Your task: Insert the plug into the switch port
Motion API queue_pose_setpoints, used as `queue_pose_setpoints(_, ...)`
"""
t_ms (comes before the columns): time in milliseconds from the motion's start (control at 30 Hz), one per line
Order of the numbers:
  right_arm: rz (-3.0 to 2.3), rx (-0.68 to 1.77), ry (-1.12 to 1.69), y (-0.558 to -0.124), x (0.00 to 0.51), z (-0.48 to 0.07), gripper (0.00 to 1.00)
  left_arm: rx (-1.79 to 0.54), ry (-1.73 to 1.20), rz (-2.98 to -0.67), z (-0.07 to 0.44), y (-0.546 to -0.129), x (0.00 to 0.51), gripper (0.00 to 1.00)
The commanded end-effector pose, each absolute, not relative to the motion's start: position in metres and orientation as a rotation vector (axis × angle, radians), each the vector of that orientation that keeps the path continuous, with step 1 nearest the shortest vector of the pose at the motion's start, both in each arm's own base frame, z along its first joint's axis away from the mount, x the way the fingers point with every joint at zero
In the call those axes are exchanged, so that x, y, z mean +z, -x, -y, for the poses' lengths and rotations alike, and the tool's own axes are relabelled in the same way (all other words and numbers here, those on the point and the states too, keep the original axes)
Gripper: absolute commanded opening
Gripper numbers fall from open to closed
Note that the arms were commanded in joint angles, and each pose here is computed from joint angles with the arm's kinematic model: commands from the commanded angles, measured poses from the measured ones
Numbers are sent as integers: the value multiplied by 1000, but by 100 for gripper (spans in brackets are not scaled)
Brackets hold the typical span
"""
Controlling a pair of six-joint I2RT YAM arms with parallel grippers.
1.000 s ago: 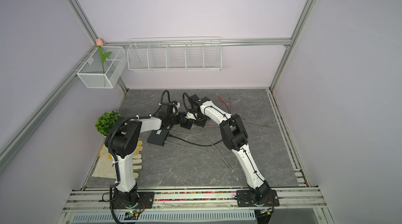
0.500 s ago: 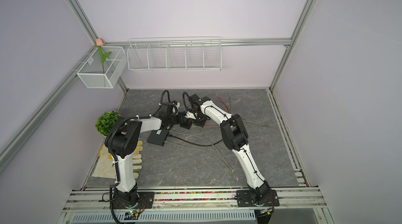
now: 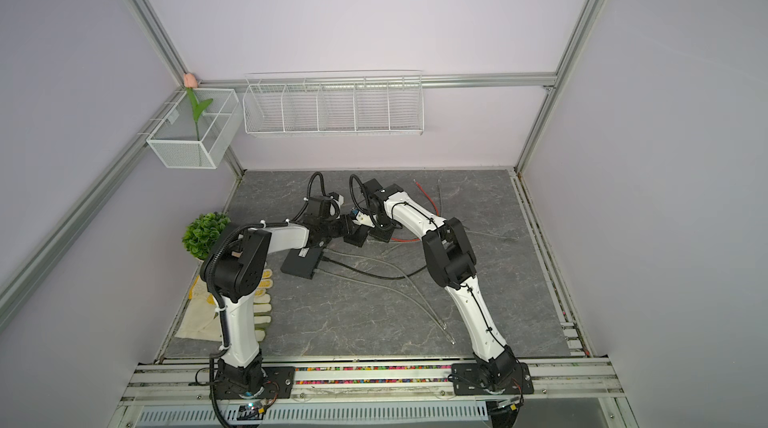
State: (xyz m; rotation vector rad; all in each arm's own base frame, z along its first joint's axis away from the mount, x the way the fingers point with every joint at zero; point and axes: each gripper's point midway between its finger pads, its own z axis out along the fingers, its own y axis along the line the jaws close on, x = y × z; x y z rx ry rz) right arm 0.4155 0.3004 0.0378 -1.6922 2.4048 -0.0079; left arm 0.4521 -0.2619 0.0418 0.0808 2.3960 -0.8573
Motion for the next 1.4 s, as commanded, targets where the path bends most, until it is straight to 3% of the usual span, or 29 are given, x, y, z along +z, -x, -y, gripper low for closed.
queue_pose_setpoints(0,-2320,35,1636,-426,57,-318,7,-896,-122,-2398,273,-443,44,43)
queue_pose_setpoints(267,-2312,-59,1599,-437,54,-311,7,-903,-128,-2395,274,-442,46,43)
queue_pose_setpoints(1033,-2174,227,1731,-397,68,-348,7,-917,-135,-2397,276,-443,45,42)
queue_pose_setpoints(1367,-2193,136,1711,-408,54,-343,7,-922,-160,-2404,279,-437,43,42)
